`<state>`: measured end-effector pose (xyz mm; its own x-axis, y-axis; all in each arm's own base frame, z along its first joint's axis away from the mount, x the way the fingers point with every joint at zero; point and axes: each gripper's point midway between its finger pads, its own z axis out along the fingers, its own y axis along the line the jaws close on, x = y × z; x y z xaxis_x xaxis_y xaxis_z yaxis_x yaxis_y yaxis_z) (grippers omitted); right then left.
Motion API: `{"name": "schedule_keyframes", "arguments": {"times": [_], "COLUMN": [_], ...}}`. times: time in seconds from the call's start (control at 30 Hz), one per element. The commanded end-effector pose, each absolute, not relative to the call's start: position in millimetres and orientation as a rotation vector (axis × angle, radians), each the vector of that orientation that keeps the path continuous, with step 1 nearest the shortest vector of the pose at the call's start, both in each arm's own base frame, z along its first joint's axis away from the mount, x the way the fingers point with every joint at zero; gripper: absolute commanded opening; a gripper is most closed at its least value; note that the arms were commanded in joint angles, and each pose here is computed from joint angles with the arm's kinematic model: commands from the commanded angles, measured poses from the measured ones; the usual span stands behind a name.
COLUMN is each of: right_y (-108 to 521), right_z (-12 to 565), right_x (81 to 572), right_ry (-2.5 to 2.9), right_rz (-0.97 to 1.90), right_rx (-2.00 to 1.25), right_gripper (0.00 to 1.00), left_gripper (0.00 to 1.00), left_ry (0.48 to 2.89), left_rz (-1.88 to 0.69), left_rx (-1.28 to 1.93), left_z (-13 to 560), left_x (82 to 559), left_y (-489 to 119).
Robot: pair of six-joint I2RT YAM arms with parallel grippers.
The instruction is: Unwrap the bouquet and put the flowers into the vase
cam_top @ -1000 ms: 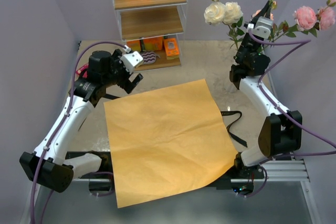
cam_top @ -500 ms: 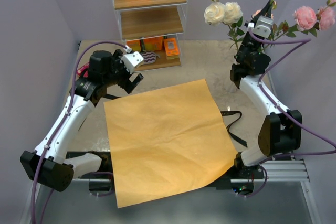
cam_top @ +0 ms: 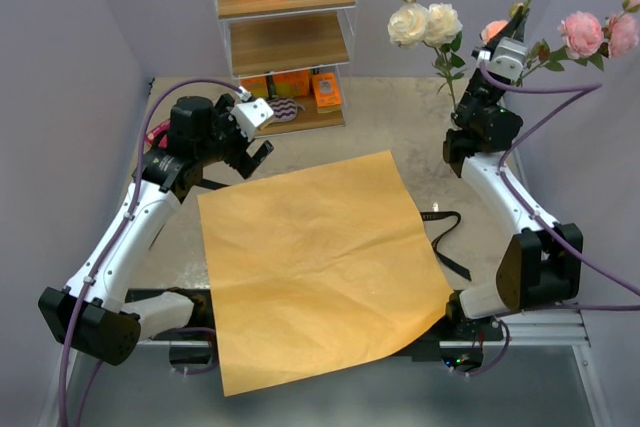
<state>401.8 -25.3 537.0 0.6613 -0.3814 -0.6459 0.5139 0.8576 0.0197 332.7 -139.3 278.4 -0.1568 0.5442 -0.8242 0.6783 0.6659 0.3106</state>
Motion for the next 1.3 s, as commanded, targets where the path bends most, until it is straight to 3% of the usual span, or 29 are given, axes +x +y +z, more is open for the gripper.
{"name": "schedule_keyframes", "arguments": {"times": [0.0,0.33,0.63,0.77,0.93,1.1,1.27], "right_y": [-35.6,-32.1,-28.7,-19.7,-17.9,-9.4,16.4], "right_z": [565.8,568.6,531.4,519.4,491.7,477.5,475.0], "right_x": [362.2,377.0,392.0,390.5,385.7,373.2,348.8], "right_ry": [0.537,0.511,0.581,0.616,0.677,0.727,0.771], "right_rz": [-0.492,-0.443,-0.454,-0.441,-0.434,-0.433,-0.373], "right_rx": [0.271,0.298,0.28,0.231,0.251,0.277,0.251], "right_gripper": [0.0,0.0,0.0,0.15,0.48,0.62,0.66], "left_gripper": [1.0,0.99,0.99,0.99,0.99,0.99,1.0], "left_ry": [1.766,1.773,1.772,1.773,1.762,1.763,1.766], "left_rz": [-0.159,-0.147,-0.147,-0.141,-0.144,-0.154,-0.175], "left_rx": [0.957,0.96,0.955,0.954,0.944,0.943,0.926], "left_z": [296.2,293.1,295.2,295.3,301.4,302.0,304.6], "left_x": [335.8,335.6,337.6,338.3,337.5,333.9,329.7], "left_y": [-140.8,-138.8,-139.3,-138.6,-138.9,-139.0,-139.9]}}
